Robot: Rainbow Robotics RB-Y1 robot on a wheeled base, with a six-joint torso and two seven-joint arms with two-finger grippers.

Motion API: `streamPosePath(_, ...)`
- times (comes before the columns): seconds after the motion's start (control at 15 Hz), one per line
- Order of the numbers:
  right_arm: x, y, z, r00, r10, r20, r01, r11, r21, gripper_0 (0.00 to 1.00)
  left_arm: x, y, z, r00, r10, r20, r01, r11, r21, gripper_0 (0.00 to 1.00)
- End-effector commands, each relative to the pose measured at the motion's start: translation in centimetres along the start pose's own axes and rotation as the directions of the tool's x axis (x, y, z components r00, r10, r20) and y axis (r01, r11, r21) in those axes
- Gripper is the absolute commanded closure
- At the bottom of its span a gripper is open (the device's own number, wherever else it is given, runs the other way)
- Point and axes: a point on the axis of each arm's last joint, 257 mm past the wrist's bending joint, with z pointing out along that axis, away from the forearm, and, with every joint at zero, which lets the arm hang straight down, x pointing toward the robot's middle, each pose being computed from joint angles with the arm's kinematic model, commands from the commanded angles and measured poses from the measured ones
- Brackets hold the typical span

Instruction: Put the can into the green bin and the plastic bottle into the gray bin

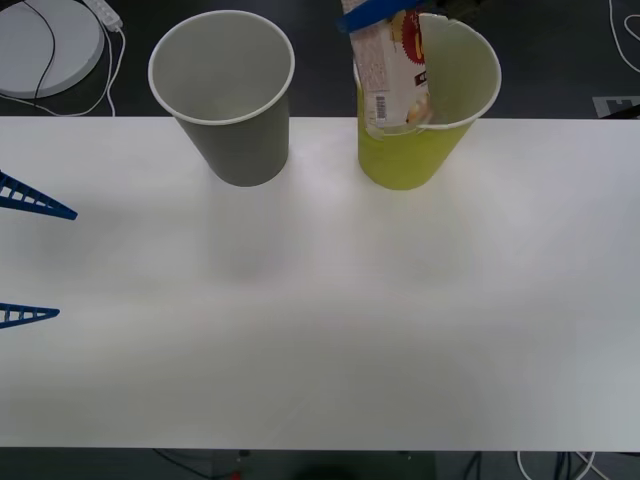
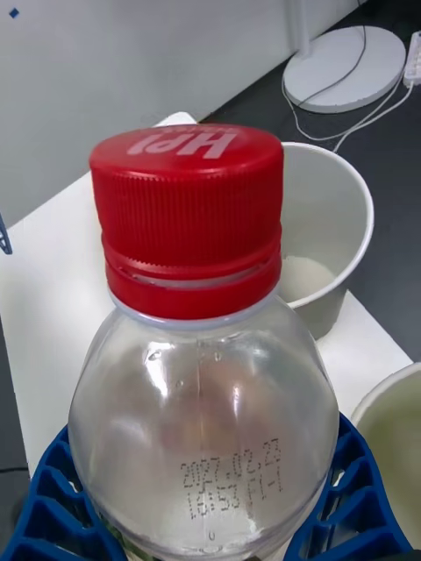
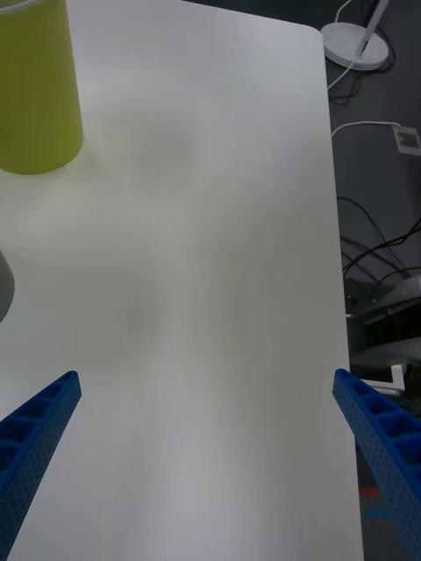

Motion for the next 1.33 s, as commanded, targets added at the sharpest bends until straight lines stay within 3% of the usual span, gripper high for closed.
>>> streamPosePath(0.07, -1.1, 0.1, 0.4, 0.998, 0.026, -0.053, -0.024, 0.9987, 0.045, 1.00, 0.0, 0.0, 0.0, 1.0000, 0.000, 0.000, 0.000, 1.0000, 0.000, 0.00)
streamPosePath(0.4, -2.9, -0.5, 1.4, 0.992, 0.034, -0.118, -0.027, 0.9980, 0.057, 1.00, 0.0, 0.0, 0.0, 1.0000, 0.000, 0.000, 0.000, 1.0000, 0.000, 0.00)
streamPosePath(0.53, -3.6, -0.9, 2.0, 0.989, 0.018, -0.148, -0.006, 0.9967, 0.081, 1.00, 0.0, 0.0, 0.0, 1.0000, 0.000, 0.000, 0.000, 1.0000, 0.000, 0.00)
streamPosePath(0.67, -4.4, -1.0, 3.1, 0.986, 0.037, -0.165, -0.017, 0.9922, 0.123, 1.00, 0.0, 0.0, 0.0, 1.0000, 0.000, 0.000, 0.000, 1.0000, 0.000, 0.00)
streamPosePath(0.87, -4.9, -1.6, 4.5, 0.978, 0.020, -0.209, 0.018, 0.9840, 0.177, 1.00, 0.0, 0.0, 0.0, 1.0000, 0.000, 0.000, 0.000, 1.0000, 0.000, 0.00)
streamPosePath(1.07, -5.9, -1.9, 5.5, 0.968, 0.038, -0.248, 0.015, 0.9782, 0.207, 1.00, 0.0, 0.0, 0.0, 1.0000, 0.000, 0.000, 0.000, 1.0000, 0.000, 0.00)
streamPosePath(1.33, -7.6, -1.9, 6.9, 0.964, 0.060, -0.258, 0.002, 0.9718, 0.236, 1.00, 0.0, 0.0, 0.0, 1.0000, 0.000, 0.000, 0.000, 1.0000, 0.000, 0.00)
